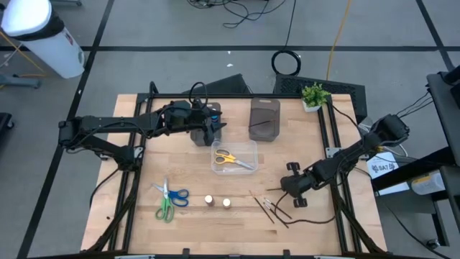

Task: Pick & Place Paint Supplies
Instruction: Put the right black and gold brush into the right black bin

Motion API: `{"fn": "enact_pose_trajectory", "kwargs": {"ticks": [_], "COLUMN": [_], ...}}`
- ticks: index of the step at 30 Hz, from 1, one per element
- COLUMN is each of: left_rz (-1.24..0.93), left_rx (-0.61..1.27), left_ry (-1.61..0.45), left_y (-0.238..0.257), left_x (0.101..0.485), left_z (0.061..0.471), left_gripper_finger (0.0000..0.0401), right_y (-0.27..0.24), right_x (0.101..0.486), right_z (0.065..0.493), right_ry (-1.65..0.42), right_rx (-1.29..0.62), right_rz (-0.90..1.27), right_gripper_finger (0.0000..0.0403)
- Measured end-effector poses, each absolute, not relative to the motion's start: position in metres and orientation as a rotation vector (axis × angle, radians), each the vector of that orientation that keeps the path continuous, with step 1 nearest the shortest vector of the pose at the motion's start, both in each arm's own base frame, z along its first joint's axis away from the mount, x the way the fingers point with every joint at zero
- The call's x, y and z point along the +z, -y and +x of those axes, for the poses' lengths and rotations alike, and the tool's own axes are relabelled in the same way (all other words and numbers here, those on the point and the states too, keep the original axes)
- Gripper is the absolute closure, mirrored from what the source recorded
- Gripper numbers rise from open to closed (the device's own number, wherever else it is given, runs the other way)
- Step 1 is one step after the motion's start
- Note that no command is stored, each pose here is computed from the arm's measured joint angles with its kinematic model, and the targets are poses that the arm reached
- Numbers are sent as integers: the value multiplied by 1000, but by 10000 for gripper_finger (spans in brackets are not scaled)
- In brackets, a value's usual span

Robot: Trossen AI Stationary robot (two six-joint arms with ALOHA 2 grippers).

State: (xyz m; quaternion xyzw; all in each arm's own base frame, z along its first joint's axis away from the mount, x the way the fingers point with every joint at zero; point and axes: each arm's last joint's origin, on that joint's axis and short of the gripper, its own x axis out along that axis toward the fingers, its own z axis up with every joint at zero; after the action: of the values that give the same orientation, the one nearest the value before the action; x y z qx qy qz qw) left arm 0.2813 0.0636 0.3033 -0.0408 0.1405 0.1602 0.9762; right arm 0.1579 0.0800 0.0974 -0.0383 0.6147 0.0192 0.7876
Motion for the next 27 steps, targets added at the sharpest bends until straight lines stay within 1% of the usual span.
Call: {"fn": "enact_pose_trajectory", "kwargs": {"ticks": [5,12,15,22,25,27], "left_rz": [-81,-81,-82,-82,-82,-84], "left_rx": [323,323,323,323,323,323], "left_ry": [-283,-283,-282,-282,-281,-275], "left_y": [-64,-63,-64,-64,-63,-64], "left_x": [303,303,303,304,304,304], "left_z": [281,281,281,281,281,282], "left_gripper_finger": [157,157,157,157,157,157], "right_y": [-83,-85,-86,-86,-87,-88], "right_x": [107,132,145,160,168,178], "right_z": [168,174,178,178,182,188], "right_ry": [-1191,-1079,-992,-889,-798,-684], "right_rx": [12,6,15,22,22,32], "right_rz": [-32,-3,27,98,114,124], "right_gripper_finger": [401,402,403,403,402,402]}}
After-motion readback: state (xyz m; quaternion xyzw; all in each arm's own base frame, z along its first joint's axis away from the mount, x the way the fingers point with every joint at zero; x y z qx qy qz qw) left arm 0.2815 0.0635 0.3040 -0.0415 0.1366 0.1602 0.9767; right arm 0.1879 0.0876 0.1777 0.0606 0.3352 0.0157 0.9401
